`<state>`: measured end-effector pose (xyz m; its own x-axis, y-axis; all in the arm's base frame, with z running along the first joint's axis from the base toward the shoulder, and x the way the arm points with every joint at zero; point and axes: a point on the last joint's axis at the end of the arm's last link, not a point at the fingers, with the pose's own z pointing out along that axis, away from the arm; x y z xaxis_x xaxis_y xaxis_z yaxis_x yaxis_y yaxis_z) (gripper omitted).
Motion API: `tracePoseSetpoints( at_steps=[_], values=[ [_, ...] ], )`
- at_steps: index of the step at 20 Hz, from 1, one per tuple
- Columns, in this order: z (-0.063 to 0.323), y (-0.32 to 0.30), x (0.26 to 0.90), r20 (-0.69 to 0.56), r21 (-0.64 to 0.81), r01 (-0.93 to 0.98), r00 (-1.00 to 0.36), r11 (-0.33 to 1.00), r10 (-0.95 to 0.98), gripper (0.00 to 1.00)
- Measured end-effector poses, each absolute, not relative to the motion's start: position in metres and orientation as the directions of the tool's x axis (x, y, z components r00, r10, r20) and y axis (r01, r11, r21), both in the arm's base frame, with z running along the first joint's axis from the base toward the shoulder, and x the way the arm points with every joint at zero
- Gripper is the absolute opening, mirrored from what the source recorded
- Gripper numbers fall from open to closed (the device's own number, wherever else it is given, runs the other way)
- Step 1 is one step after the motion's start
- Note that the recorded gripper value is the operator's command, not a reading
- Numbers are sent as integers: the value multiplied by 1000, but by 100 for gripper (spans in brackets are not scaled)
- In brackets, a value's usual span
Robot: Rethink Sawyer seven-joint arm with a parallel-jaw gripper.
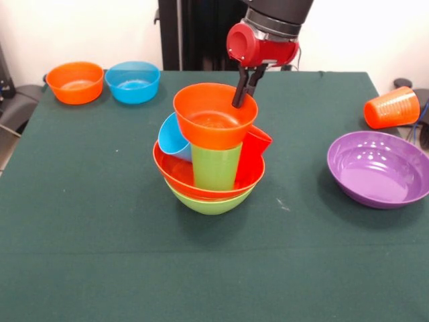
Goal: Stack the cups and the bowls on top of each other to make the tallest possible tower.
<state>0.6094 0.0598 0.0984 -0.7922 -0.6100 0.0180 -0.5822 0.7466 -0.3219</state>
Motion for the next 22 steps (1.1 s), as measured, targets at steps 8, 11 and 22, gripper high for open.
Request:
tracePoseSetpoints(
  at_steps=[8, 11, 22],
  values=[
    [99, 62, 610, 14, -322, -576, -796, 751, -605, 0],
    [97, 62, 610, 15, -321, -576, -797, 752, -604, 0],
    [91, 61, 618, 1, -324, -573, -796, 753, -605, 0]
  ],
)
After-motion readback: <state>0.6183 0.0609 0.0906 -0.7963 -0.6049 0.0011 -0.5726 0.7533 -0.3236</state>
